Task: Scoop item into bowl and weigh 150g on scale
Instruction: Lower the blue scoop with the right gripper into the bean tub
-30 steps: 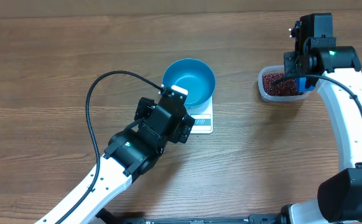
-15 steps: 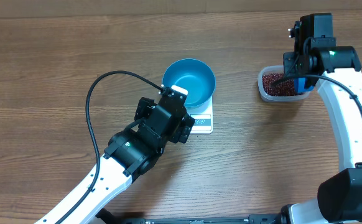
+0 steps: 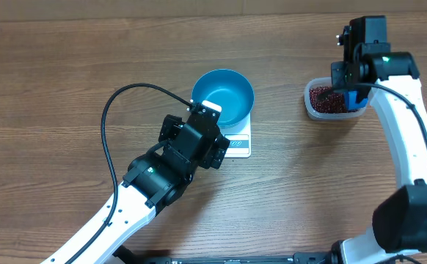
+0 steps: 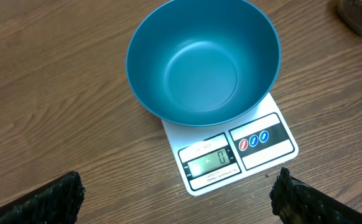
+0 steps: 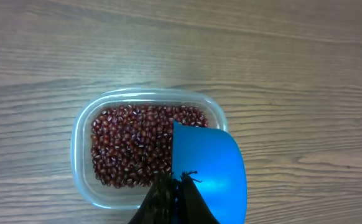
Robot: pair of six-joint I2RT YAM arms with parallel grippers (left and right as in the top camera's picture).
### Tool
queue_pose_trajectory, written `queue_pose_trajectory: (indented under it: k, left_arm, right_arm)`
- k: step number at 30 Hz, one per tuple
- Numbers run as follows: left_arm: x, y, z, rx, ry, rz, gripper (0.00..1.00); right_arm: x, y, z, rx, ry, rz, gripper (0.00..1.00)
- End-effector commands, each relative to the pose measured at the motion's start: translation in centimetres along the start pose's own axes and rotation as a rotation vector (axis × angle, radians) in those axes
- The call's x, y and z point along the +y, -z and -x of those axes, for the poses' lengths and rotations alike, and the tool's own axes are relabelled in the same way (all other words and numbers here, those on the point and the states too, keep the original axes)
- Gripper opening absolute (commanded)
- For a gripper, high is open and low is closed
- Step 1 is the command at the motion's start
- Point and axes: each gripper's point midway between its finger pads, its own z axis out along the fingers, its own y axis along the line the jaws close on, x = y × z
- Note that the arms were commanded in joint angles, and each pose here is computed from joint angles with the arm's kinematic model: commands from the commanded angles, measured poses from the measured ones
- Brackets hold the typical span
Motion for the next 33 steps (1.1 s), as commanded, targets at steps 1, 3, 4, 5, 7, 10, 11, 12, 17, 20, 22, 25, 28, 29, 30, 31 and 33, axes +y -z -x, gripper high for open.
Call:
queue_pose_trajectory:
  k: [1, 3, 4, 5, 7, 10, 11, 12, 17, 20, 22, 25, 28, 29, 30, 31, 33]
  left_arm:
    - [0.2, 0.4, 1.1, -0.026, 0.012, 0.005, 1.0]
    - [0.2, 0.4, 1.1, -0.026, 0.012, 0.005, 1.0]
    - [0.2, 0.4, 1.1, -0.026, 0.012, 0.005, 0.99]
    - [0.2, 0.4, 1.1, -0.026, 0.012, 0.005, 1.0]
    - [0.2, 0.4, 1.1, -0.026, 0.012, 0.005, 1.0]
    - [0.2, 0.4, 1.1, -0.026, 0.012, 0.005, 1.0]
    - [0.2, 0.4, 1.1, -0.026, 0.012, 0.005, 1.0]
    - [0.2, 0.4, 1.1, -0.026, 0.012, 0.005, 0.99]
    - [0.2, 0.4, 1.1, -0.026, 0.012, 0.005, 1.0]
    - [0.2, 0.4, 1.1, -0.026, 0.012, 0.005, 1.0]
    - [0.2, 0.4, 1.1, -0.026, 0.012, 0.005, 1.0]
    - [0.2, 0.4, 1.1, -0.026, 0.012, 0.005, 1.0]
    - [0.2, 0.4, 1.1, -0.026, 0.012, 0.005, 1.0]
    - [0.2, 0.4, 1.1, -0.026, 0.012, 0.005, 0.99]
    - [0.2, 0.4, 1.1, -0.026, 0.012, 0.005, 1.0]
    - [0.2, 0.4, 1.1, -0.026, 0.012, 0.005, 1.0]
    - [0.2, 0.4, 1.1, -0.026, 0.012, 0.005, 1.0]
  right_arm:
    - [0.0, -0.1, 1.1, -0.026, 0.0, -0.002, 0.04]
    - [0.0, -0.3, 1.4, -0.034, -0.002, -0.002, 0.04]
    - [0.1, -0.6, 1.5, -0.034, 0.002, -0.002, 0.04]
    - [0.2, -0.8, 1.5, -0.031, 0.008, -0.002, 0.04]
    - [0.2, -1.6, 1.2, -0.013, 0.026, -0.008, 0.04]
    - [-0.4, -2.0, 1.0, 0.002, 0.034, -0.053, 0.04]
    - [-0.5, -2.0, 1.1, 0.002, 0.044, -0.059, 0.04]
    - [-0.8, -2.0, 1.1, -0.001, 0.056, -0.073, 0.04]
    - [-0.9, -2.1, 1.4, -0.007, 0.072, -0.081, 0.04]
    - [-0.6, -2.7, 1.1, 0.009, 0.077, -0.076, 0.04]
    - [-0.5, -3.2, 0.7, 0.025, 0.08, -0.074, 0.04]
    - [-0.1, -3.6, 0.6, 0.035, 0.085, -0.07, 0.04]
    - [0.2, -3.9, 0.7, 0.035, 0.089, -0.068, 0.04]
    - [0.4, -4.1, 0.7, 0.036, 0.091, -0.063, 0.04]
    - [0.5, -4.2, 0.7, 0.036, 0.092, -0.06, 0.04]
    - [0.5, -4.3, 0.7, 0.037, 0.093, -0.059, 0.04]
    - [0.7, -4.5, 0.7, 0.038, 0.095, -0.058, 0.04]
